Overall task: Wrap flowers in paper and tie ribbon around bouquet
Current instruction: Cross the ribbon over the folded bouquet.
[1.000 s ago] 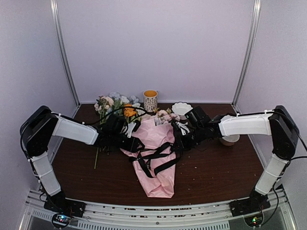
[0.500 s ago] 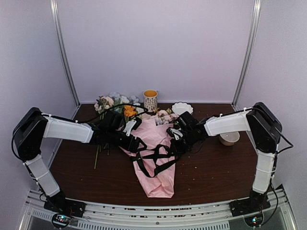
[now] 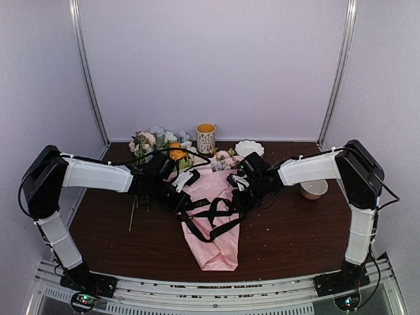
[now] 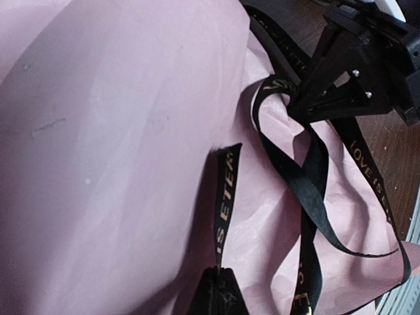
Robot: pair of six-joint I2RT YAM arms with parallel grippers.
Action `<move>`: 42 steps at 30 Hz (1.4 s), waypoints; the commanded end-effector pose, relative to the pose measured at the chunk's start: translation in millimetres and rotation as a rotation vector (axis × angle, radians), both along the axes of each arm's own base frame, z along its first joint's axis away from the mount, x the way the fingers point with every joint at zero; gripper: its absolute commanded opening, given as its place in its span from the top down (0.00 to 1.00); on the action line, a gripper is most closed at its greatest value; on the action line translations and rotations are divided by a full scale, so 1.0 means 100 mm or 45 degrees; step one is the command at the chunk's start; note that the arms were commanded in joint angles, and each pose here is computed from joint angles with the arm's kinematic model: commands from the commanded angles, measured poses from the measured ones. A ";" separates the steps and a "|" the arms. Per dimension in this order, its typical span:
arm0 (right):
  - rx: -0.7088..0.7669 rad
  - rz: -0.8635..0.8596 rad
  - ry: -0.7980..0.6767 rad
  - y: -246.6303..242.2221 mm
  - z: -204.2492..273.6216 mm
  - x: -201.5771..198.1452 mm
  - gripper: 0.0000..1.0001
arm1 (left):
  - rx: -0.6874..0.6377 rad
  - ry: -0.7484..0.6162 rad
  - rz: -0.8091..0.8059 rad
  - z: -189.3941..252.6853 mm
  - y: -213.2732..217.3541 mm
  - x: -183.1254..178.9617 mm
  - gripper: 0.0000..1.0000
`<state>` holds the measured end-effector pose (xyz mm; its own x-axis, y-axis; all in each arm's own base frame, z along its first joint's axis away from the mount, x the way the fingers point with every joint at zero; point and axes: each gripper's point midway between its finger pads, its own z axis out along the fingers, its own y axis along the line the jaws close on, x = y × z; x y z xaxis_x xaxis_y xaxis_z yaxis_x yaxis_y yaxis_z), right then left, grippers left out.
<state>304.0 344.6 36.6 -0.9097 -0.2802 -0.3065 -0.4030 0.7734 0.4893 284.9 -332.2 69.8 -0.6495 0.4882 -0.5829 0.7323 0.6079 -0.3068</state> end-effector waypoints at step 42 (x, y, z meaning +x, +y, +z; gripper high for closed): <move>0.062 0.253 0.032 0.31 0.15 -0.24 1.00 | 0.202 -0.812 -0.565 0.78 -0.21 -0.50 0.39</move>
